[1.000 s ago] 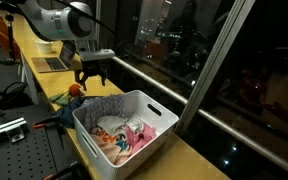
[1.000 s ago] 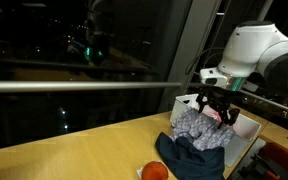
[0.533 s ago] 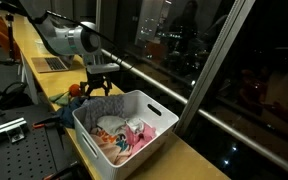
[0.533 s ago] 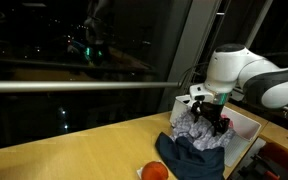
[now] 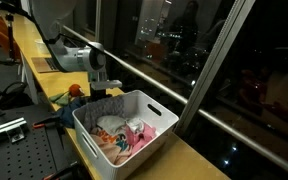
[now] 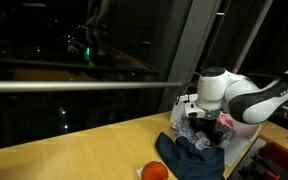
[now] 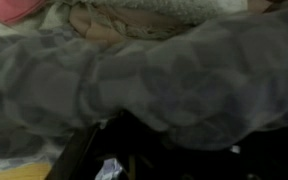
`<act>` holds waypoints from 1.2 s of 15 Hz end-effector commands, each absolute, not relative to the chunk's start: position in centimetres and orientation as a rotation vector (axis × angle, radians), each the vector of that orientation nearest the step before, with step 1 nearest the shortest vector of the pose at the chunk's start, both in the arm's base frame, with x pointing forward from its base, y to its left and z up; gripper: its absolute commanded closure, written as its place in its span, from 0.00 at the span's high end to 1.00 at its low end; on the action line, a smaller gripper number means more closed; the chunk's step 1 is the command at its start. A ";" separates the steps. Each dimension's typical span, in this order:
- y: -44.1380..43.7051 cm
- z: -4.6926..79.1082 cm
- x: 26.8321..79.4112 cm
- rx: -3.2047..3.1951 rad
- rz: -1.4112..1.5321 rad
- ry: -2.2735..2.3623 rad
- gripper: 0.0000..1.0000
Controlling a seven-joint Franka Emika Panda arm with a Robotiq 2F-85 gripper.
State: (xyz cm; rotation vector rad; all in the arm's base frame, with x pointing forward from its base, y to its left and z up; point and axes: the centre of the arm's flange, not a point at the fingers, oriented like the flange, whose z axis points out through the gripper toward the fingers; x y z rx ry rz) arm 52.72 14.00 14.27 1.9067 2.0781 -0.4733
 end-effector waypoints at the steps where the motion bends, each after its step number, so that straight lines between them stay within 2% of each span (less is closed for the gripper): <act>1: 14.5 14.6 52.9 1.915 -0.454 2.046 0.51; 7: 14.5 19.0 50.6 1.887 -0.403 1.980 0.05; 8: 14.4 19.9 50.2 1.878 -0.392 1.962 0.01; 18: 6.8 39.2 48.3 1.936 -0.161 1.610 0.01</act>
